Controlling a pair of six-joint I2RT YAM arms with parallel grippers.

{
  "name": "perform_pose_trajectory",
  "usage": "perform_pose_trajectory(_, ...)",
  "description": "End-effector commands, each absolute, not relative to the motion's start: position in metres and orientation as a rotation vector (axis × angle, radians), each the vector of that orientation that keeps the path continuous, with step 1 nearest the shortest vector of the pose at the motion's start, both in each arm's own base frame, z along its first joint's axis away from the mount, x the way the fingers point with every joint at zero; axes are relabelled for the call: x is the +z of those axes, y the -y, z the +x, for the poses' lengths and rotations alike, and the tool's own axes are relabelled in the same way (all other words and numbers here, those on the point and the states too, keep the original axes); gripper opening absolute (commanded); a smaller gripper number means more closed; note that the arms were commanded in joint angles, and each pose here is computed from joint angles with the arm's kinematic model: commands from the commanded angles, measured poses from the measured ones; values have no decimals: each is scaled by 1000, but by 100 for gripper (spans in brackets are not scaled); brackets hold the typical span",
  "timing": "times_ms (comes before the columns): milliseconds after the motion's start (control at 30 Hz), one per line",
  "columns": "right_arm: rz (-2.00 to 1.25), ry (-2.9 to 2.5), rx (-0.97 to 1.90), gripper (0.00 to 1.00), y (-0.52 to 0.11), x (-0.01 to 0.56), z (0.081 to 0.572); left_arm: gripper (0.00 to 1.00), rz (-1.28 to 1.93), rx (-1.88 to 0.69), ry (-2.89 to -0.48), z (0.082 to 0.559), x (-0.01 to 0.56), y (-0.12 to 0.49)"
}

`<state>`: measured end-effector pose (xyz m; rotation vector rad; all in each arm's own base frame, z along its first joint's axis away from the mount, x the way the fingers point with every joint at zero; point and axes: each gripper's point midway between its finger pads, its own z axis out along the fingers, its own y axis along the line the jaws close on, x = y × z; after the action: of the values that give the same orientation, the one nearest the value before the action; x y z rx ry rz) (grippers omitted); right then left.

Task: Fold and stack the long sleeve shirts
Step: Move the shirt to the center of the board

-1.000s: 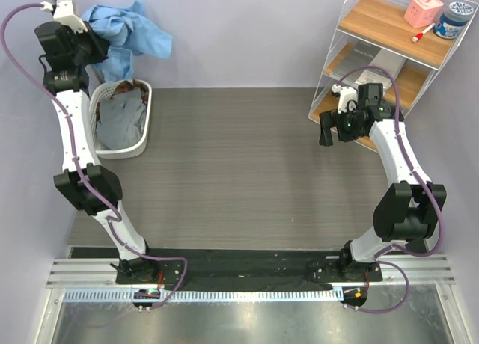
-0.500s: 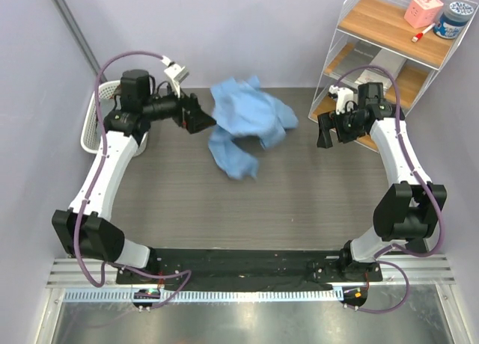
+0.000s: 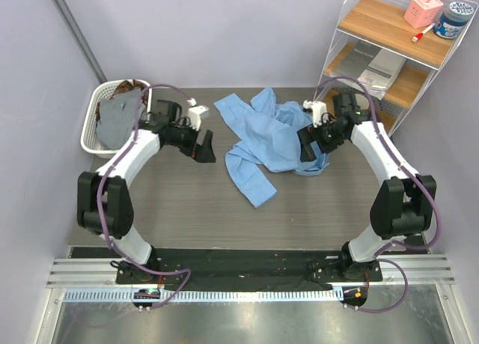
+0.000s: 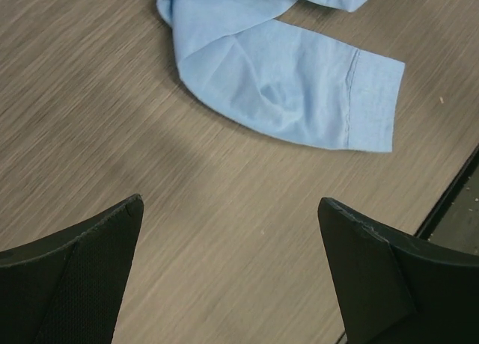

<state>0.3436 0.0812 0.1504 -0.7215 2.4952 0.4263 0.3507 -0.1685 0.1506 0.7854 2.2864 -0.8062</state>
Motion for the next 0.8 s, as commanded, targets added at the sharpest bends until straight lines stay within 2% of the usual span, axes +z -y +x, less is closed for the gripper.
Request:
perform_pose_trajectory(0,-788,-2452,367,100,-97,142,370,98,821,-658,-2289,387,127,193)
perform_pose_trajectory(233,-746,-2459,293,99,-93,136,394,92,820,-637,-2330,421,90,238)
perform_pose_trajectory(367,-727,-2402,327,97,-101,156,404,86,797,-661,-2351,429,76,255)
perform_pose_trajectory(467,-724,-2371,352,97,-105,168,406,67,792,-626,-2386,431,62,260)
perform_pose_trajectory(500,-726,-2366,360,97,-107,170,406,51,789,-628,-2407,430,56,260)
perform_pose_trajectory(567,-729,-2352,376,97,-111,170,411,33,831,-652,-2458,420,57,257)
perform_pose_trajectory(600,-737,-2345,384,97,-116,169,414,19,840,-688,-2470,416,60,255)
perform_pose_trajectory(667,-732,-2335,399,97,-125,166,428,6,833,-724,-2485,407,68,243)
perform_pose_trajectory(767,-739,-2300,428,97,-146,167,454,0,845,-686,-2461,396,85,219)
